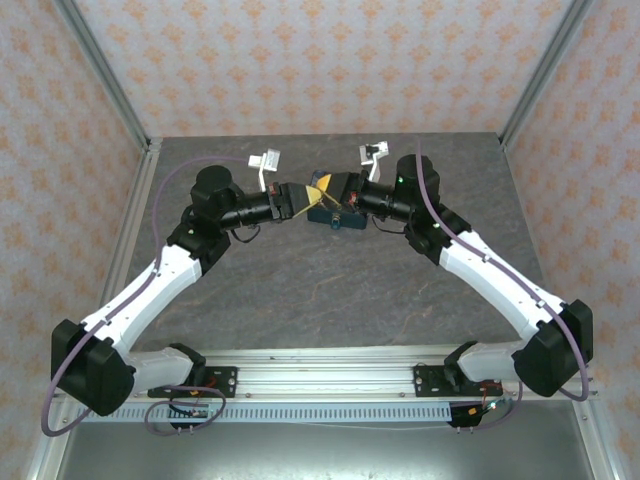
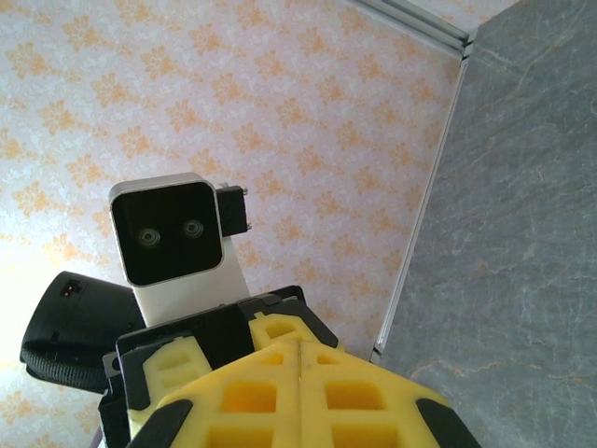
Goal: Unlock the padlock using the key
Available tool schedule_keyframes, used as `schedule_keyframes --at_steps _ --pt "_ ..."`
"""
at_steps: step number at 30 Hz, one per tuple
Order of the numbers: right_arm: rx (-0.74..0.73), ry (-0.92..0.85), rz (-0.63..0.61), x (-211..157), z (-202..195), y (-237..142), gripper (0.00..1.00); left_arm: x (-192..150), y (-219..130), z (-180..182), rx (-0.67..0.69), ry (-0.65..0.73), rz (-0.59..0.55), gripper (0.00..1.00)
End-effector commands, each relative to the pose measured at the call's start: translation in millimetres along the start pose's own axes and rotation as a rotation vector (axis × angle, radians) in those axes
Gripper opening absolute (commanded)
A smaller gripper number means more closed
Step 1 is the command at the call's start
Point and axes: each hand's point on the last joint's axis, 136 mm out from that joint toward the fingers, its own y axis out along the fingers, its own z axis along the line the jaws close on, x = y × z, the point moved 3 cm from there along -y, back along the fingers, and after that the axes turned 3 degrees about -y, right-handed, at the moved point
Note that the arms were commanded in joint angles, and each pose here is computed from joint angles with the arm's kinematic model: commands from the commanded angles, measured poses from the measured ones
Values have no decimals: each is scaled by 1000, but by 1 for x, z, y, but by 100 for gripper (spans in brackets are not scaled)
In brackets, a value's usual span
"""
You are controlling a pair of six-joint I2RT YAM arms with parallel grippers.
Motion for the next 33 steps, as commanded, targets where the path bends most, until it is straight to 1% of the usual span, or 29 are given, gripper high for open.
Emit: schedule_keyframes --at_steps 1,4,8,15,25,33 --pt "48 -22 -65 8 14 -5 0 6 -3 -9 -43 17 -32 25" --pt "41 -16 -73 8 11 -5 0 5 -4 -9 -44 15 -29 23" --pt "43 -21 -93 10 12 -7 0 2 -5 -8 -33 14 -24 23" --pt "39 -23 -112 12 12 -8 0 2 -5 -5 -28 9 -24 18" --pt "37 -28 -104 8 11 -5 0 5 -1 -5 -36 8 -25 21" --pt "43 -29 -97 6 12 -2 0 6 1 -4 -36 8 -20 19"
